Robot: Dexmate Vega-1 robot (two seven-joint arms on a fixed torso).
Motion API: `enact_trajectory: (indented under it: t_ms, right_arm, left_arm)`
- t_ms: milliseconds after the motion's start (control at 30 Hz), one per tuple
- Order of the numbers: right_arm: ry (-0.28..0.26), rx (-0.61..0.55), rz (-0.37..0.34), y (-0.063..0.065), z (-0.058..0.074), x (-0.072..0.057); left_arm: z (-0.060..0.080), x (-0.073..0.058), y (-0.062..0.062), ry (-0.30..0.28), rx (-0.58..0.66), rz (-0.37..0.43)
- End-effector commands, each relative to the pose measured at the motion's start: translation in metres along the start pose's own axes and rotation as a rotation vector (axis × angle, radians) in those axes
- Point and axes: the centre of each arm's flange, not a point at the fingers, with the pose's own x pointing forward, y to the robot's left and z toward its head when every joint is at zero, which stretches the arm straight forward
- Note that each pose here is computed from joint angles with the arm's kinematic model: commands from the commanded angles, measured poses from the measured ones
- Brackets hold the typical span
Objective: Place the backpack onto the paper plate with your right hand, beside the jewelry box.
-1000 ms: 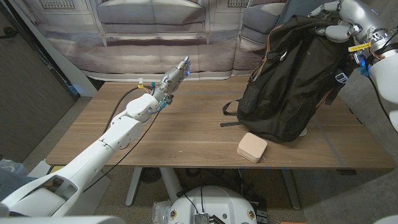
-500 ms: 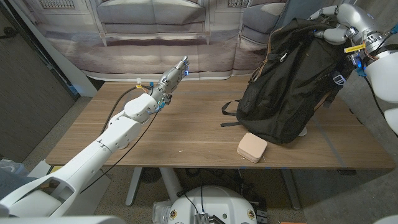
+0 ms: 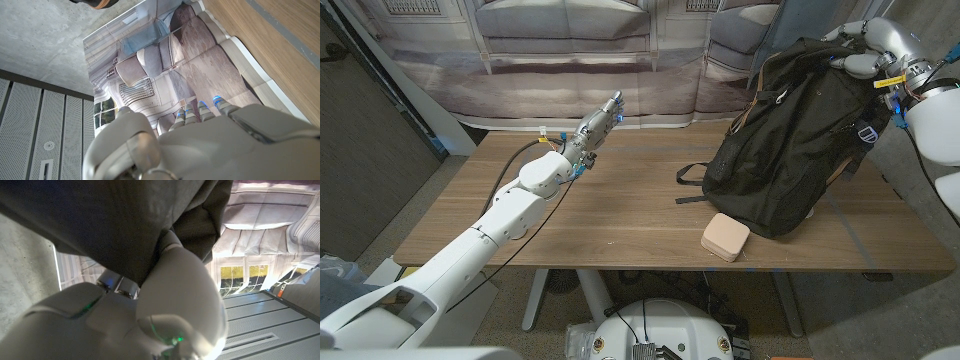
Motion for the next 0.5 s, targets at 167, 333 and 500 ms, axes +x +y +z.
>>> enact_trajectory:
  t_ms: [167,333,500]
  right_arm:
    - [0.078,0.016,-0.005,0.018,-0.025,0.013]
    - [0.097,0.021,-0.009,0.023,-0.032,0.02]
    - [0.114,0.032,-0.027,0.026,-0.038,0.025]
  left_arm:
    - [0.001,-0.002,-0.001,0.004,0.004,0.002]
    - [0.004,-0.005,0.0,0.003,0.012,0.006]
    - [0.004,-0.009,0.0,0.008,0.016,0.011]
